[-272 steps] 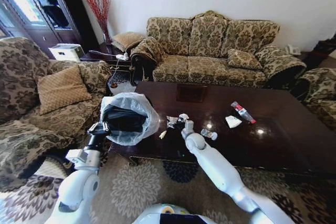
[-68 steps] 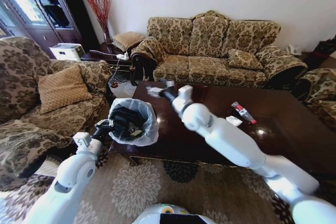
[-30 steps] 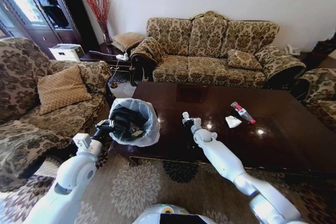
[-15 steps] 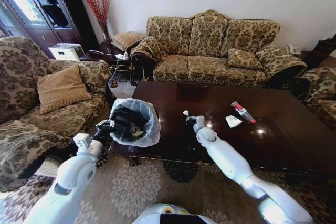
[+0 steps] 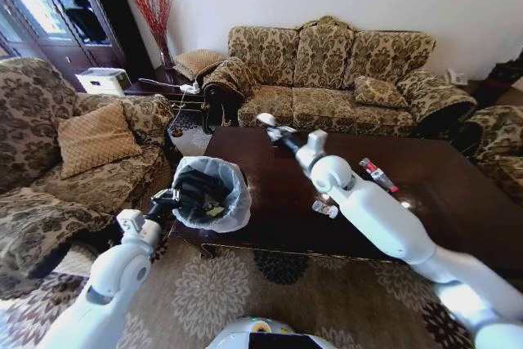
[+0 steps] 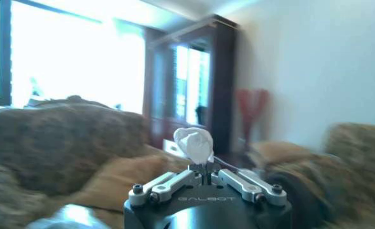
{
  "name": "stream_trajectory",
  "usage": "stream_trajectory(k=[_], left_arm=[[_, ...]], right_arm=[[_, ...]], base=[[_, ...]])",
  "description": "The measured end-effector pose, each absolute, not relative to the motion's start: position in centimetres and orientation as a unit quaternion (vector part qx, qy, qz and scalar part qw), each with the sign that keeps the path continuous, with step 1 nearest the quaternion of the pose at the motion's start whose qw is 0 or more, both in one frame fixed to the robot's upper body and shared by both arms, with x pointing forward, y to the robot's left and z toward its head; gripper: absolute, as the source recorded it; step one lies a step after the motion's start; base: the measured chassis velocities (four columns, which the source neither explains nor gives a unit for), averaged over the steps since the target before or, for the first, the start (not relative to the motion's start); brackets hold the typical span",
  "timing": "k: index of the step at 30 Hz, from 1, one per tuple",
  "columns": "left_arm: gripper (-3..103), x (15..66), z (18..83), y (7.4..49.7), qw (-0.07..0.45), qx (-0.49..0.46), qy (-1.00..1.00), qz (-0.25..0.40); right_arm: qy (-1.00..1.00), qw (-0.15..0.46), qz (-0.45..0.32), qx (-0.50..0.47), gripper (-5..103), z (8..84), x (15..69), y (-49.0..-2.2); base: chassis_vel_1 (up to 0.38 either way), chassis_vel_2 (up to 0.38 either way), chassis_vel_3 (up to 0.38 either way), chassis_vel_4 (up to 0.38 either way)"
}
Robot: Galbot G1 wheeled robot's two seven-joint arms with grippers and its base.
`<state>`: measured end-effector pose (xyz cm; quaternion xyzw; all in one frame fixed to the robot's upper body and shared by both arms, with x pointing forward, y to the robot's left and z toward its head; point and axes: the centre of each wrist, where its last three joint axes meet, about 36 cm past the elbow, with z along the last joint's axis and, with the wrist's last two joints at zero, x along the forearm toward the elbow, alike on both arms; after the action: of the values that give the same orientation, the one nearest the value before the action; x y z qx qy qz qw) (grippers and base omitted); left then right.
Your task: Move to the front of the table and place the trash on the table into the trash bin.
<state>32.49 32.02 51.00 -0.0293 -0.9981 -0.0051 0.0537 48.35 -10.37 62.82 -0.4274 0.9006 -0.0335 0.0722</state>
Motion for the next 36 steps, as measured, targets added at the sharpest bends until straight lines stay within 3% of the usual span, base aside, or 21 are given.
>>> stream_trajectory(k=[5, 11, 15, 17, 18, 20, 27, 29, 36], left_arm=[[1, 32.5, 51.3, 32.2, 0.061, -0.031, -0.998, -0.012], [1, 32.6, 51.5, 32.2, 0.061, -0.034, -0.997, -0.015], [1, 32.6, 51.7, 32.2, 0.058, -0.037, -0.997, -0.016], [1, 32.6, 51.7, 32.2, 0.058, -0.037, -0.997, -0.016], [1, 32.7, 51.8, 32.2, 0.057, -0.036, -0.998, -0.017], [1, 32.7, 51.8, 32.2, 0.057, -0.036, -0.998, -0.017], [1, 32.7, 52.0, 32.2, 0.055, -0.037, -0.998, -0.009], [1, 32.7, 52.0, 32.2, 0.055, -0.037, -0.998, -0.009], [1, 32.7, 52.1, 32.2, 0.053, -0.036, -0.998, -0.009]], right_arm=[[0.858, 0.041, -0.028, -0.511, 0, 62.3, 43.1, -6.1], [0.845, 0.004, -0.055, -0.531, -2, 60.3, 41.5, -5.0], [0.849, -0.002, -0.071, -0.523, 19, 60.0, 41.7, -5.3], [0.850, -0.002, -0.072, -0.522, 19, 60.0, 41.7, -5.3], [0.850, -0.003, -0.074, -0.521, 30, 60.0, 41.7, -5.4], [0.850, -0.003, -0.075, -0.521, 30, 60.0, 41.7, -5.5], [0.851, -0.008, -0.080, -0.520, 63, 60.0, 41.4, -5.6], [0.850, -0.008, -0.081, -0.520, 63, 60.0, 41.4, -5.6], [0.850, -0.008, -0.081, -0.520, 95, 60.0, 41.4, -5.6]], base=[[0.000, 0.000, 0.000, 0.000], [0.000, 0.000, 0.000, 0.000], [0.000, 0.000, 0.000, 0.000], [0.000, 0.000, 0.000, 0.000], [0.000, 0.000, 0.000, 0.000], [0.000, 0.000, 0.000, 0.000], [0.000, 0.000, 0.000, 0.000], [0.000, 0.000, 0.000, 0.000], [0.000, 0.000, 0.000, 0.000]])
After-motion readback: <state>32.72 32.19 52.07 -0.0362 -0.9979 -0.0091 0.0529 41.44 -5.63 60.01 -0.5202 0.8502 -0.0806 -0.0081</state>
